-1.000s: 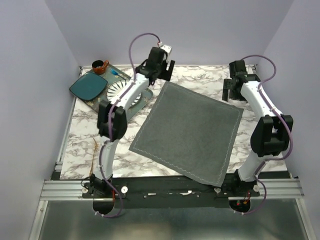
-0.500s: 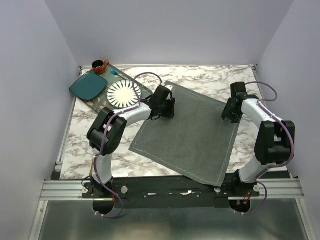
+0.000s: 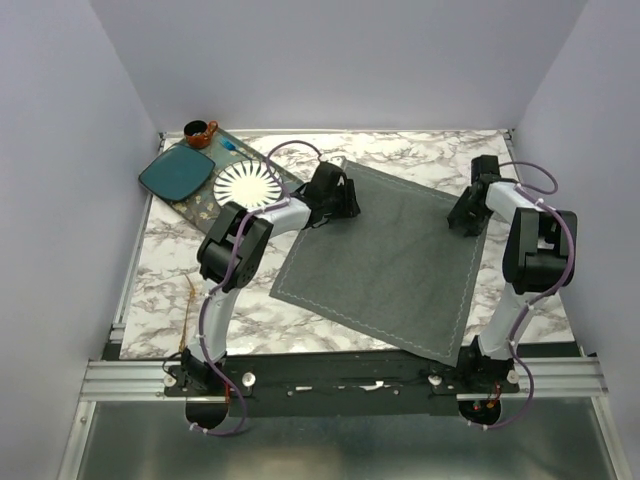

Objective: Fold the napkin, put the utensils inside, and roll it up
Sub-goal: Flatten the napkin out

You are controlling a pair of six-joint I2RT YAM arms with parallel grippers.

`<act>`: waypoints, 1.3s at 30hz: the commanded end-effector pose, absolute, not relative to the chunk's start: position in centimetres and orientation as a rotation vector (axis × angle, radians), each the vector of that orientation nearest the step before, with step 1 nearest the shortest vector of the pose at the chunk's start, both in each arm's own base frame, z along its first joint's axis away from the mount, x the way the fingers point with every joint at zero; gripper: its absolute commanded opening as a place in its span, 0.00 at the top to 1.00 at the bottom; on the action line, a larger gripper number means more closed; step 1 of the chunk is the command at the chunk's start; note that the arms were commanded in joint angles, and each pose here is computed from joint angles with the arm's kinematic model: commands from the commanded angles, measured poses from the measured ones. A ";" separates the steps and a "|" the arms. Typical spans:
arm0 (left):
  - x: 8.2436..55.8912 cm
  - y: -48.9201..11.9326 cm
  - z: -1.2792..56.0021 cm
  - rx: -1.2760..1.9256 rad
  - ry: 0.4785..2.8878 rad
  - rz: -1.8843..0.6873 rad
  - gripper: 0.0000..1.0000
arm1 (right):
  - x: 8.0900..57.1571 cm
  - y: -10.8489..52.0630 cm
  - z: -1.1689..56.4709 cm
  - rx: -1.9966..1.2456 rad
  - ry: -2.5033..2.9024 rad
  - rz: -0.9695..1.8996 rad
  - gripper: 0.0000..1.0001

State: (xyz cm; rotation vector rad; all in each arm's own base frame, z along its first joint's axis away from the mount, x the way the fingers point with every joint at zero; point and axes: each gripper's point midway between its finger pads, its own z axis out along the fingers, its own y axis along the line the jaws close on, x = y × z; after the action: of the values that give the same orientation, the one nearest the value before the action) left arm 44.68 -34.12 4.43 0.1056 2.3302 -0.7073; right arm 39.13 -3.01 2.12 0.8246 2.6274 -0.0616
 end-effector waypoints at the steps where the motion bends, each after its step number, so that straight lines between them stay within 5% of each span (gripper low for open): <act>1: 45.9 -36.7 4.0 0.083 2.312 -0.842 0.41 | 41.3 -4.4 2.0 0.840 2.643 -0.046 0.43; 12: 51.4 -38.7 4.8 0.072 2.272 -0.926 0.37 | 48.4 -6.5 4.5 0.618 2.640 -0.018 0.37; 19: 49.8 -37.3 8.6 0.132 2.232 -0.898 0.35 | 43.7 -6.4 7.9 0.772 2.643 -0.071 0.30; 24: 47.8 -36.9 12.9 0.159 2.179 -0.881 0.36 | 40.3 -5.9 7.4 0.859 2.584 -0.045 0.34; 28: 46.1 -36.9 13.8 0.116 2.193 -0.913 0.36 | 39.6 -5.0 5.1 0.889 2.637 0.015 0.54; 39: 46.7 -38.3 7.9 0.049 2.299 -0.981 0.39 | 41.2 -5.7 3.3 0.977 2.638 0.015 0.55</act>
State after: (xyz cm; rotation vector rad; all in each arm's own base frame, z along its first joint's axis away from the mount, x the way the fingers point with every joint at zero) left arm 46.00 -38.37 11.24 0.1005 2.2315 -0.9863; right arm 39.39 -5.14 3.06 0.9323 2.6805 -0.0237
